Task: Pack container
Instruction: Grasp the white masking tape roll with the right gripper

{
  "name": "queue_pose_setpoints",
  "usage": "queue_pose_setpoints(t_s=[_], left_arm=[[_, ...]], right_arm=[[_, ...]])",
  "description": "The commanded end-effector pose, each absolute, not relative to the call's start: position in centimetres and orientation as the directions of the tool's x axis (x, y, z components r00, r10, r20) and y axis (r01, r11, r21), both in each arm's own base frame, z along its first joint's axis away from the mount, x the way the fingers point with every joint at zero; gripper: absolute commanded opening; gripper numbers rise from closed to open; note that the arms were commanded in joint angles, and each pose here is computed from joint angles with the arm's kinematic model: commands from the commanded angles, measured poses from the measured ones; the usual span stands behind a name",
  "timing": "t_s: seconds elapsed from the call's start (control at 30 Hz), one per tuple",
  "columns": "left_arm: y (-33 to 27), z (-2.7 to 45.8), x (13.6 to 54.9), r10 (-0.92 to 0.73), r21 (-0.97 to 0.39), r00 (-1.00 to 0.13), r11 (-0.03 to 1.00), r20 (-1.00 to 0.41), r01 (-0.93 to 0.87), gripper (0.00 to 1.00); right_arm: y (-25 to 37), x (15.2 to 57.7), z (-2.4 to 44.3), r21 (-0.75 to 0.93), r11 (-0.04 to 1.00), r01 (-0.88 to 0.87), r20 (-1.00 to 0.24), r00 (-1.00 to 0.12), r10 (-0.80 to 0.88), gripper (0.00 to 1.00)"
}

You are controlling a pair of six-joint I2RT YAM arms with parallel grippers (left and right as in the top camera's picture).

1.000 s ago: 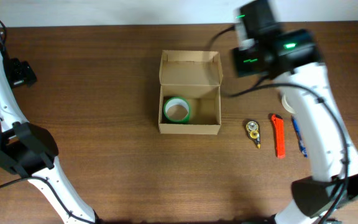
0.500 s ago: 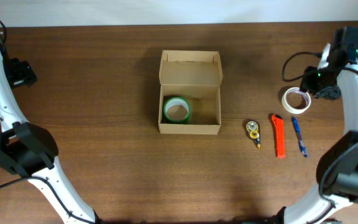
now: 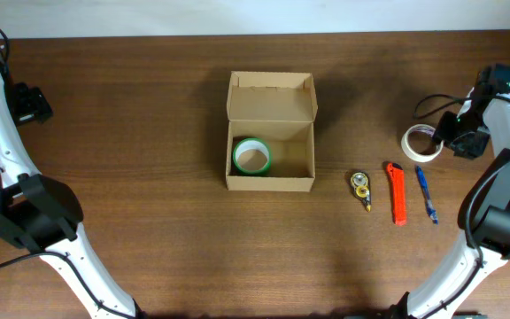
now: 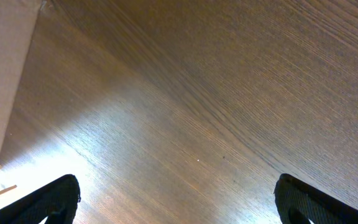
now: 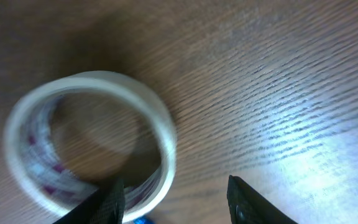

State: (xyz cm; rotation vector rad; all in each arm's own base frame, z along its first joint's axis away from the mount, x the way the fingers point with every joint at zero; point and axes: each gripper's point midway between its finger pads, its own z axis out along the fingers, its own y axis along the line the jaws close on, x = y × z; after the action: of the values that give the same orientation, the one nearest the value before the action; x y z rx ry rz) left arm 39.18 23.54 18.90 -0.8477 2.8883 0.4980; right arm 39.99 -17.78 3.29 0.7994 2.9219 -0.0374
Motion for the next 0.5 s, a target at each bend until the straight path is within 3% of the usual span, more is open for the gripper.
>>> queue_pose_setpoints(t_s=[0.0,0.13,0.23,0.47], left_arm=[[23.7,19.4,38.9,-0.502,0.29,-0.845,0.794,-0.182,-0.534,1.0],[23.7,19.4,38.9,-0.502,0.29,-0.845,0.794,-0.182,-0.534,1.0],[23.7,19.4,38.9,-0.502,0.29,-0.845,0.794,-0.182,-0.534,1.0],[23.7,19.4,38.9,-0.502,0.29,-0.845,0.794,-0.182,-0.534,1.0]], right_arm=[[-17.7,40.1,1.7,0.034,0.847,0.531,-0.091,-0.842,0.532,0.54],[-17.3,40.3,0.5,0.044,0.839,0.542,-0.074,-0.836,0.544,0.52],[-17.2,40.5,-0.3,0.054,0.834,0.55,-0.064,-0.831,0.552,0.43],[-17.3,40.7,-1.1,0.058,0.827,0.559,-0.066,-0.825,0.561,0.08]])
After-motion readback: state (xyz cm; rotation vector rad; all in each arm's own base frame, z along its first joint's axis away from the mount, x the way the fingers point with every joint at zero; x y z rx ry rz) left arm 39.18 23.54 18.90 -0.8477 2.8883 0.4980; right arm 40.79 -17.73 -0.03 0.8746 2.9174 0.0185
